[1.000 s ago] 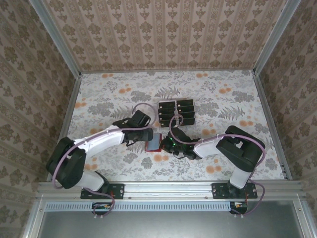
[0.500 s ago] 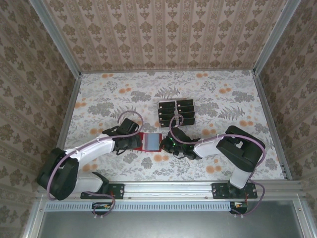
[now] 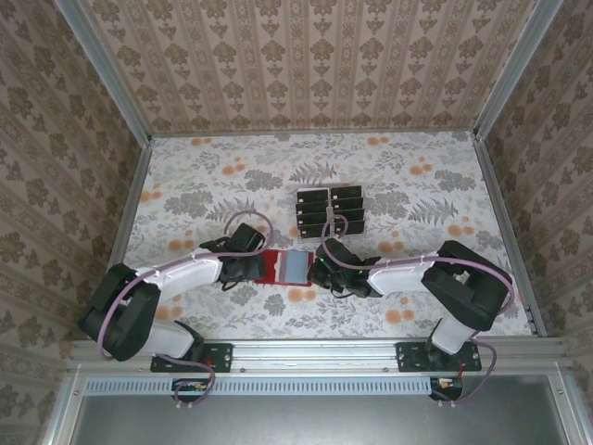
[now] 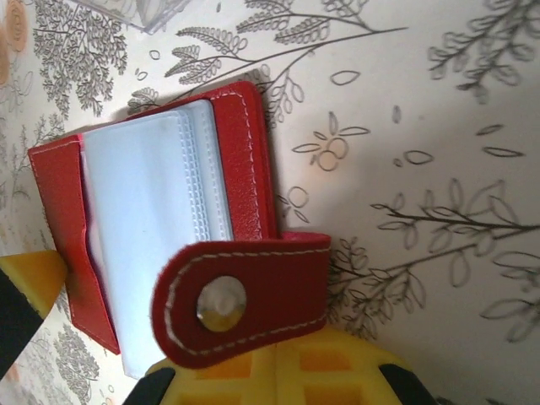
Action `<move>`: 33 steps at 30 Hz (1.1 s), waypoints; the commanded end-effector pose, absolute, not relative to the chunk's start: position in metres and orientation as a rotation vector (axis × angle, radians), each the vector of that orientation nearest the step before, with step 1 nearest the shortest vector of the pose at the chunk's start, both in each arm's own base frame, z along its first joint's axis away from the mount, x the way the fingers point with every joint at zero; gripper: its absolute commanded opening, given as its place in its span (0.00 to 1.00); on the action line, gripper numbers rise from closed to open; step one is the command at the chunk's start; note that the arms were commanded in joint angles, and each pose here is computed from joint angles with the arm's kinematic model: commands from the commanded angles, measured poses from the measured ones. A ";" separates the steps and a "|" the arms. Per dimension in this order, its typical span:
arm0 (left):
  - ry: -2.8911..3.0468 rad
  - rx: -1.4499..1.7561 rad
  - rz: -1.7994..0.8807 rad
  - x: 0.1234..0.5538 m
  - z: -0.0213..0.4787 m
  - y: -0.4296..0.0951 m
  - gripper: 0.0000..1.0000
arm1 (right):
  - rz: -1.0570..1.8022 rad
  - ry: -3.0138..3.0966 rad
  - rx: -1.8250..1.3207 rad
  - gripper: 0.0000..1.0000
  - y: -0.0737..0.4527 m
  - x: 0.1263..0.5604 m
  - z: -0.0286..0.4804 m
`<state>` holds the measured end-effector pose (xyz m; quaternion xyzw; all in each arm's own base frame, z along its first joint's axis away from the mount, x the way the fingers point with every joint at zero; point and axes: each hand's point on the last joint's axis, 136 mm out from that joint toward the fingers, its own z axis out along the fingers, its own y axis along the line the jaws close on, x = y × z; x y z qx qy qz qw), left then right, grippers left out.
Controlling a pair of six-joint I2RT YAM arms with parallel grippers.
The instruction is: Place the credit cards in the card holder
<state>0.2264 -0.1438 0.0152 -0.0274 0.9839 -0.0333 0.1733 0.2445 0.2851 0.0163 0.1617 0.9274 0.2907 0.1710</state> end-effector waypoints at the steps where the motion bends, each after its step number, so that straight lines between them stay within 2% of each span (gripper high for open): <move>1: 2.816 -0.060 -0.204 0.223 0.005 -0.171 0.70 | 0.508 2.760 0.486 0.00 0.229 0.220 -0.018; 2: 2.816 -0.054 -0.207 0.222 0.005 -0.174 0.70 | 0.518 2.755 0.478 0.01 0.228 0.221 -0.016; 4: 2.818 -0.045 -0.214 0.219 0.004 -0.179 0.70 | 0.557 2.738 0.443 0.14 0.228 0.225 -0.006; 7: 2.815 -0.041 -0.232 0.214 0.003 -0.185 0.70 | 0.617 2.690 0.379 0.26 0.227 0.232 0.017; 12: 2.790 -0.046 -0.269 0.211 0.011 -0.189 0.71 | 0.658 2.620 0.236 0.37 0.229 0.239 0.068; 18: 2.720 -0.033 -0.265 0.219 0.037 -0.185 0.72 | 0.748 2.599 0.116 0.40 0.251 0.241 0.105; 24: 2.677 -0.004 -0.242 0.225 0.055 -0.180 0.73 | 0.791 2.608 0.046 0.44 0.283 0.243 0.113; 33: 2.696 0.003 -0.202 0.221 0.044 -0.173 0.73 | 0.744 2.699 0.033 0.49 0.309 0.249 0.076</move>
